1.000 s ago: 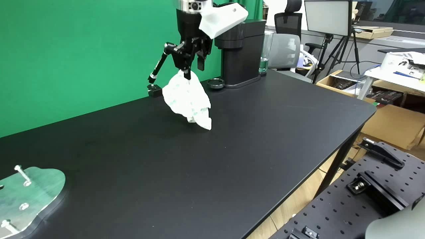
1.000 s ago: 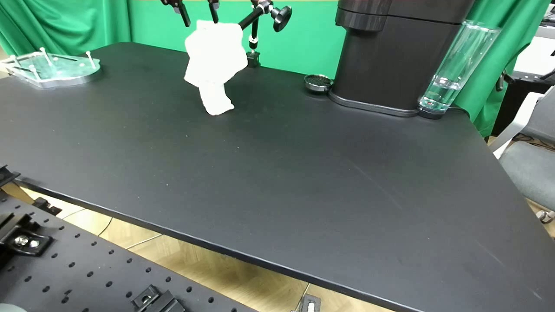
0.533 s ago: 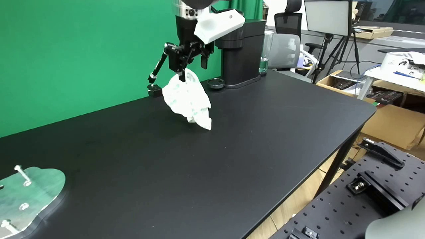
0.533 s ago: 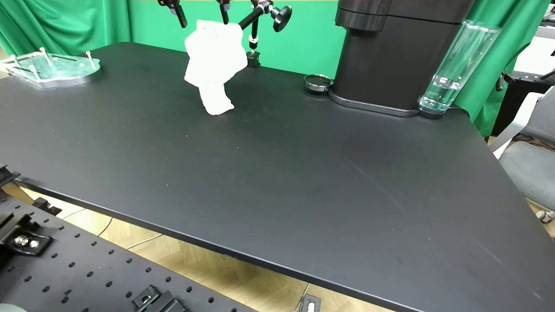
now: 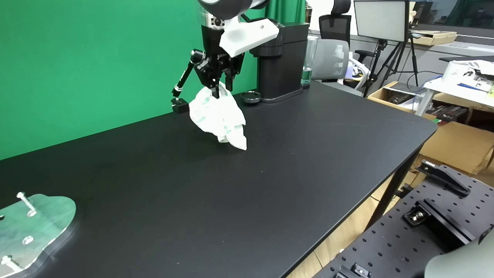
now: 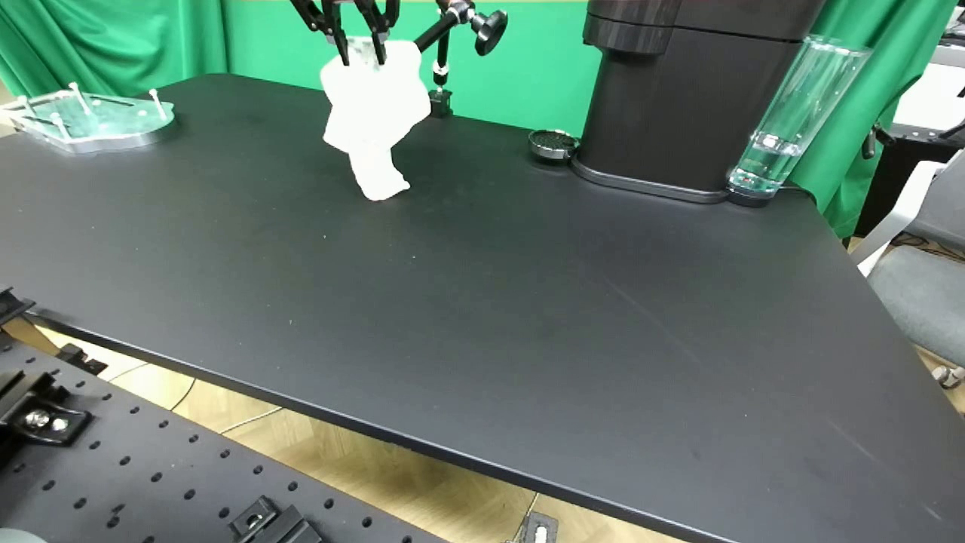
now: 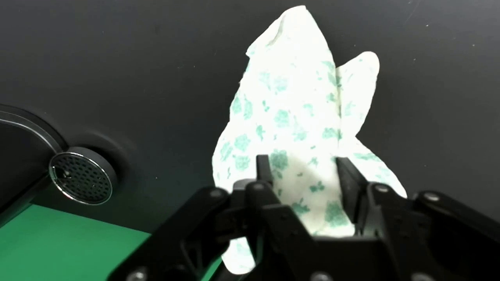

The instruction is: Remove the white cloth from the black stand

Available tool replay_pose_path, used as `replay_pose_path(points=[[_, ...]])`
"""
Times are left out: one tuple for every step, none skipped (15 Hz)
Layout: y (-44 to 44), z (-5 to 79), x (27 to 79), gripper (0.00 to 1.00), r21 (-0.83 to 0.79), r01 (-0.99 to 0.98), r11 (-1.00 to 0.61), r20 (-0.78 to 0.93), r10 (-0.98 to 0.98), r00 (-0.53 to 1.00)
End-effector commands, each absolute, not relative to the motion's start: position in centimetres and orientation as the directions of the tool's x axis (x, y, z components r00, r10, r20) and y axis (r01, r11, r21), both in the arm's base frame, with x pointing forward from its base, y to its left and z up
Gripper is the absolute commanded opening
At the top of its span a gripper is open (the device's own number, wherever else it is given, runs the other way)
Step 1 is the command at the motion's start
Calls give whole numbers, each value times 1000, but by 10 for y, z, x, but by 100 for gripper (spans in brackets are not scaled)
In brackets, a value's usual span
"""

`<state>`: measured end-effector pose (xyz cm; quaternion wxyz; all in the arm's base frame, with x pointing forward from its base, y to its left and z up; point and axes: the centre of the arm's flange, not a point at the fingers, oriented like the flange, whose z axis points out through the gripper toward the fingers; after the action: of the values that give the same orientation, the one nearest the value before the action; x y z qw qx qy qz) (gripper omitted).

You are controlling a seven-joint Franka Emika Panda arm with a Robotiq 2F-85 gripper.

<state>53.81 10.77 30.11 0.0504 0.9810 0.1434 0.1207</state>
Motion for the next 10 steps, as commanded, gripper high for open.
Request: replay_pose_path(points=[[112,300,547,18,124,228,-966,235,251,939],[113,300,547,11,121,225,-967,234,248,940],[113,300,547,5,118,221,-968,233,243,942],[113,300,546,0,115,218,-969,233,239,943],[113,301,545,0,111,212,-971,232,232,945],[112,301,542,0,104,203,-974,230,222,947],[112,302,540,0,98,197,-975,229,215,949],[111,302,539,1,93,189,-978,230,205,951],[110,304,535,1,82,177,-981,227,192,955],[108,305,530,1,72,164,-984,226,176,958]])
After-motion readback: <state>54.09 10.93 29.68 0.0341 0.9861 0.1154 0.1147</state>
